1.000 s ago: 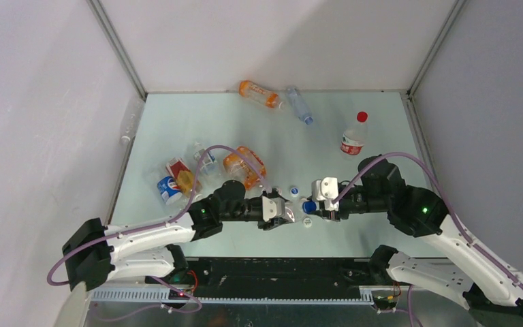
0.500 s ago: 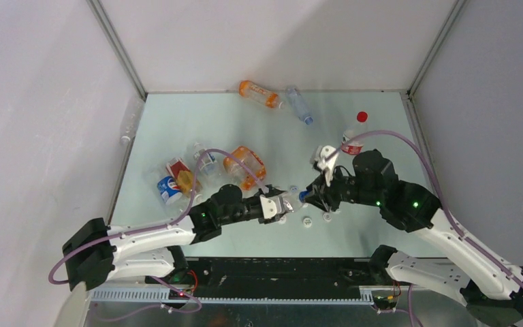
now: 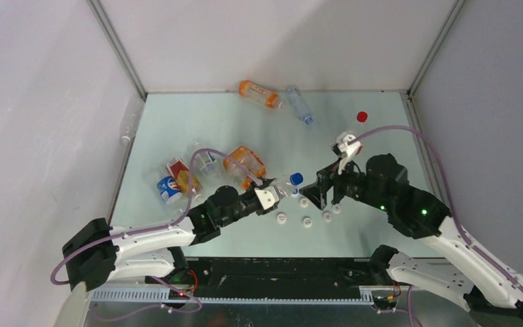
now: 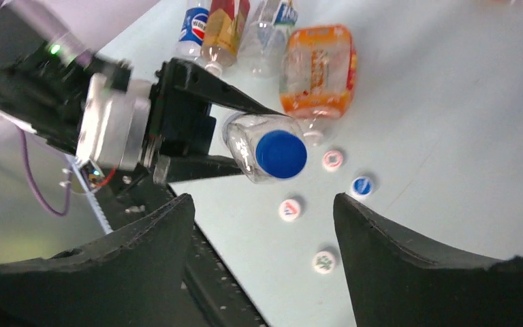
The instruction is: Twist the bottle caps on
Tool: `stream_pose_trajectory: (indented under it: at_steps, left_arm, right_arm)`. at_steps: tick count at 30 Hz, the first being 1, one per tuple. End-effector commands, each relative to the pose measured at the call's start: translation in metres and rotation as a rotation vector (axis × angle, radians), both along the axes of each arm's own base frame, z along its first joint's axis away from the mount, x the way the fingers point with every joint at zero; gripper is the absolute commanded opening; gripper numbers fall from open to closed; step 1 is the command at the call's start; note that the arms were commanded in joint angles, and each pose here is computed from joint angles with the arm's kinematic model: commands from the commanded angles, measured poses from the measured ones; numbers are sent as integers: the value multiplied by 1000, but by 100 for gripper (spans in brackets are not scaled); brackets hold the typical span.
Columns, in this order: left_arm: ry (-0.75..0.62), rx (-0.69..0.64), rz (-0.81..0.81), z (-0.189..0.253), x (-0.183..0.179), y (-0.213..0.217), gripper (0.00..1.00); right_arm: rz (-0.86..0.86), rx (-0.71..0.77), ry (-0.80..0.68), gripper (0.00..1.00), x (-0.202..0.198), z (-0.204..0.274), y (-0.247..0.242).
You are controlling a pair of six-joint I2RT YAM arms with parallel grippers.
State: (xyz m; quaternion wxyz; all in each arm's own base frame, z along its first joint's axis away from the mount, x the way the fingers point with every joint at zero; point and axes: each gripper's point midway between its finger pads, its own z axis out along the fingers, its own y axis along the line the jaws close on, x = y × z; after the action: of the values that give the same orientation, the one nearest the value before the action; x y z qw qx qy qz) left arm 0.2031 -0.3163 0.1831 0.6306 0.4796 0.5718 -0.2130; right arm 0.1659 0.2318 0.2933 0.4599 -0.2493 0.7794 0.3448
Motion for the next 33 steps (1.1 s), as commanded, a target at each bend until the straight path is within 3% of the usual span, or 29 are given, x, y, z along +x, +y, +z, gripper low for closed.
stream_pose_trajectory:
  at_steps: [1, 6, 14, 27, 33]
  left_arm:
    - [71, -108, -121, 22, -14, -6, 22]
    - [120, -85, -315, 20, -42, -14, 23]
    - [154, -32, -469, 22, -62, -22, 24]
    - [177, -5, -546, 25, -71, -30, 24]
    - [177, -6, -552, 26, -72, -30, 24]
  right_arm:
    - [154, -72, -352, 77, -7, 33, -13]
    - [399, -216, -542, 75, -31, 20, -18]
    - [642, -268, -610, 67, -55, 1, -9]
    - [695, -278, -613, 58, -53, -6, 4]
    - [708, -270, -589, 44, -54, -9, 8]
